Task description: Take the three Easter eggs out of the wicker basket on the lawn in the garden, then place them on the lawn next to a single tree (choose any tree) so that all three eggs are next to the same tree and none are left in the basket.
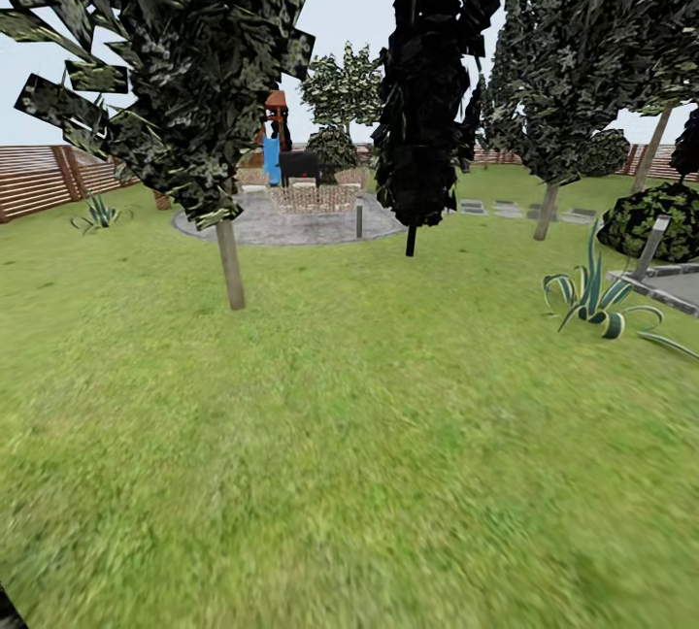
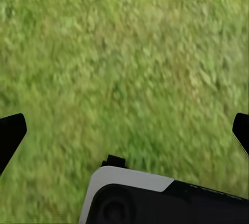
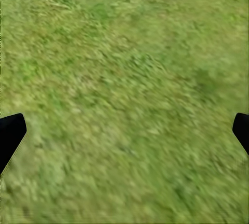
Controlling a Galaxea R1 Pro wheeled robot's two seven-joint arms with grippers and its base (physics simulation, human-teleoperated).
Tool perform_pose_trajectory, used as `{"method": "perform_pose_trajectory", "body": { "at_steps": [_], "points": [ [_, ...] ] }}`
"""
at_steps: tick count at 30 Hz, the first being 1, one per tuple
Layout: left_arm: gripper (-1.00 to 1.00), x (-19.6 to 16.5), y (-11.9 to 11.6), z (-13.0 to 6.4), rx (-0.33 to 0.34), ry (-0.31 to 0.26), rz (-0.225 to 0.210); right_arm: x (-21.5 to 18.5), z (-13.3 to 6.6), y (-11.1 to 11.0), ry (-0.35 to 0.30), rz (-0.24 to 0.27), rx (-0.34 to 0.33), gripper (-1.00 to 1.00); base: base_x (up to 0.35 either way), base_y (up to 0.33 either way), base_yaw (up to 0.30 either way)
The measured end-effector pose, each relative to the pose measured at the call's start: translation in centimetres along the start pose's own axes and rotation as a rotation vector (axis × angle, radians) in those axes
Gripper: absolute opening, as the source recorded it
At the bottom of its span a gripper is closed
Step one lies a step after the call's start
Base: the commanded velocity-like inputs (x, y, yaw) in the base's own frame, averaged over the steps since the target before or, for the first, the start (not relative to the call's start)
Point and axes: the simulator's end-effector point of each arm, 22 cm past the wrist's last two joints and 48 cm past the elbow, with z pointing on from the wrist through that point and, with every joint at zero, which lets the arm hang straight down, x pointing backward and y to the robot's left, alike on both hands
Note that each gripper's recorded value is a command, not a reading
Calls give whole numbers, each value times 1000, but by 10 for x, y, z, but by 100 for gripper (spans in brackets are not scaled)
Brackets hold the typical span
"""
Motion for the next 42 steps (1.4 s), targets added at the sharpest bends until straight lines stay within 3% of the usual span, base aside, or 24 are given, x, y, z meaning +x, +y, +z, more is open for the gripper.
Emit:
{"method": "perform_pose_trajectory", "body": {
  "at_steps": [12,19,21,42],
  "points": [
    [100,7,1,0,-3,21,3,5,0,-3,12,-2,6,100,328,0,51],
    [100,40,5,-3,-9,174,7,11,0,-4,29,-5,9,100,328,-40,85],
    [100,44,6,-3,-10,190,8,12,0,-4,32,-6,10,100,328,-54,118],
    [100,51,7,-4,-13,208,7,18,-1,-6,39,-1,20,100,328,-3,233]
  ]
}}
